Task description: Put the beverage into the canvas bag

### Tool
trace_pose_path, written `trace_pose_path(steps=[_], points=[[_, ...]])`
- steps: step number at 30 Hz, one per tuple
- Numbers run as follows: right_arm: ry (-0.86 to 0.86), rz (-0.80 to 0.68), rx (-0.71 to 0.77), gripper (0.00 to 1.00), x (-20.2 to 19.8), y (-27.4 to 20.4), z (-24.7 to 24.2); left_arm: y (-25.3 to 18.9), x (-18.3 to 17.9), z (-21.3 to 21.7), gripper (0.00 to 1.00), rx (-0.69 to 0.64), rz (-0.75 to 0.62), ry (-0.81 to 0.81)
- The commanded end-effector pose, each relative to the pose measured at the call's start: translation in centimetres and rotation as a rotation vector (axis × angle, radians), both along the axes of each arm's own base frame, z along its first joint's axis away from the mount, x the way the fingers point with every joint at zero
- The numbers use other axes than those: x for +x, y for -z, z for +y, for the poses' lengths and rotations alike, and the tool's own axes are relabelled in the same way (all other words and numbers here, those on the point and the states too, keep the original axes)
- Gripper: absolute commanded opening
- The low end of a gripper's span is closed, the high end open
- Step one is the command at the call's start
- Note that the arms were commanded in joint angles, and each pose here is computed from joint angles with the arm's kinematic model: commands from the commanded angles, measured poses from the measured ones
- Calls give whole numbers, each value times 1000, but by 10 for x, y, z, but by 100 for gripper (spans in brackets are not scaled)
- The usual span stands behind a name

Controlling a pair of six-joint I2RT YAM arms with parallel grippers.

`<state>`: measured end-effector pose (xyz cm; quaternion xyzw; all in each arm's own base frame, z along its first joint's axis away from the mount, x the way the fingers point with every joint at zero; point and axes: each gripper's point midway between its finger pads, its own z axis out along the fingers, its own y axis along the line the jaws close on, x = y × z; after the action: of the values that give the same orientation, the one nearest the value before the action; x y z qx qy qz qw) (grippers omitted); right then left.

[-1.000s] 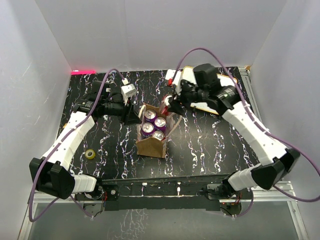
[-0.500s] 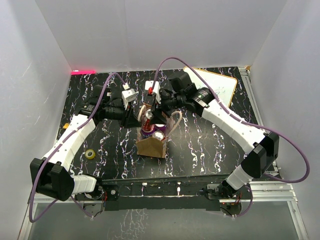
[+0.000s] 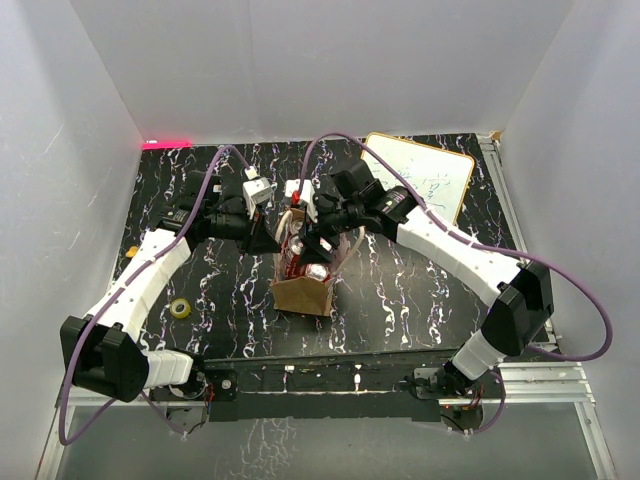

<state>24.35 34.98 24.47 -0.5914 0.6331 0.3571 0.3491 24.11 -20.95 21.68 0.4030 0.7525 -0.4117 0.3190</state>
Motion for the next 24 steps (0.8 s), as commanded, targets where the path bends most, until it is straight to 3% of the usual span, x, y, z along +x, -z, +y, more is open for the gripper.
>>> trace_pose_path(steps=[1, 11, 24], points=[[-54, -65, 126, 8, -3, -32, 16, -10, -8, -1, 0, -36, -28, 26], [-154, 69, 140, 8, -29, -22, 20, -7, -3, 0, 0, -22, -21, 7], [-109, 15, 36, 8, -26, 17, 28, -6, -1, 0, 0, -22, -15, 5]])
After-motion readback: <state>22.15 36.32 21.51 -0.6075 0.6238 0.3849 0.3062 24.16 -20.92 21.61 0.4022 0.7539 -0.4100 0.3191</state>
